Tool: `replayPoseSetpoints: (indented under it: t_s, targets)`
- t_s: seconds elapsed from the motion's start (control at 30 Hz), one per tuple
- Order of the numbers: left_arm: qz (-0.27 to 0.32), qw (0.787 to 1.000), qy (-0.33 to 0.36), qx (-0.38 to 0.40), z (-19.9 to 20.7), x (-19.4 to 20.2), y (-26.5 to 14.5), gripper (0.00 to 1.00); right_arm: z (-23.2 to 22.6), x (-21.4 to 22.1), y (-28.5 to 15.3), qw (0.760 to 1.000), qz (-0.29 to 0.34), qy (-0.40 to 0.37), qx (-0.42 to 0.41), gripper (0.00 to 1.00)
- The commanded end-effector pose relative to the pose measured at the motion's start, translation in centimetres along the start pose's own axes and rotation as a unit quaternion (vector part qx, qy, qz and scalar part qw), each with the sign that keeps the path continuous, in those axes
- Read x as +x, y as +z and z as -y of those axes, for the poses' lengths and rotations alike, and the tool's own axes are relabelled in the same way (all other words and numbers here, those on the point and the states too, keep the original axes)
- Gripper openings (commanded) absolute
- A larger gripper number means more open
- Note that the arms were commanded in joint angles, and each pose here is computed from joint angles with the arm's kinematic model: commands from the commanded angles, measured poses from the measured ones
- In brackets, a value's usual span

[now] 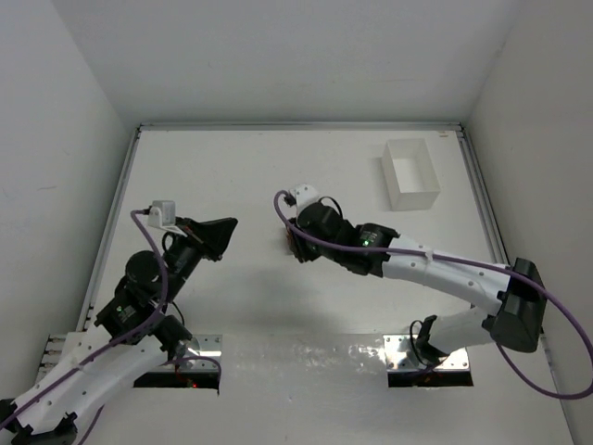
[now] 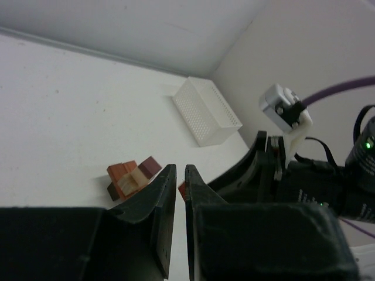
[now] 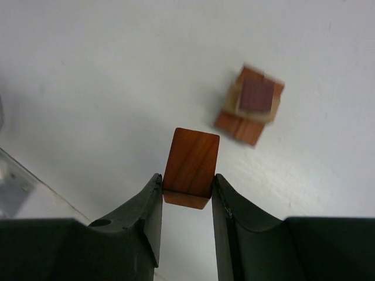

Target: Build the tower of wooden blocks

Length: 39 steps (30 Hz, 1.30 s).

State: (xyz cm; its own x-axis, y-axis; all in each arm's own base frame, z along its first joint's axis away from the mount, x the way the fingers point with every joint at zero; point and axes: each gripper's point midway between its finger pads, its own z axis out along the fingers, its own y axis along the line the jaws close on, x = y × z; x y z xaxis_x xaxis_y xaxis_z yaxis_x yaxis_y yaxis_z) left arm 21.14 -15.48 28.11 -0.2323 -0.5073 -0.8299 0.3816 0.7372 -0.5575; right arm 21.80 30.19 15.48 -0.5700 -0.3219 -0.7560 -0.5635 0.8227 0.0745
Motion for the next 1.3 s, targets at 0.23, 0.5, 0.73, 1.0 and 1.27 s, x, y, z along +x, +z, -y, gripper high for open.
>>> replayPoseSetpoints:
  t_s: [0.23, 0.5, 0.73, 1.0, 1.27]
  targets:
    - [0.042, 0.998, 0.044, 0.009, 1.9, -5.8, -3.0, 0.11, 2.2, -7.6, 3.8, 1.000, -0.001, -0.005, 0.012, 0.21]
    - [0.058, 0.994, 0.074, -0.047, -0.5, -6.6, -4.1, 0.14, 3.9, -7.8, 6.1, 0.999, -0.036, 0.014, 0.017, 0.20]
    - [0.051, 0.994, 0.080, -0.048, -0.6, -6.2, -3.9, 0.14, 4.3, -7.6, 6.8, 0.998, -0.053, 0.014, 0.018, 0.20]
    - [0.048, 0.994, 0.083, -0.047, -0.7, -6.1, -3.6, 0.14, 5.0, -7.2, 6.8, 0.997, -0.074, 0.003, 0.015, 0.21]
    - [0.047, 0.994, 0.085, -0.047, -0.8, -6.1, -3.3, 0.14, 5.5, -6.5, 7.4, 0.995, -0.097, -0.005, 0.016, 0.20]
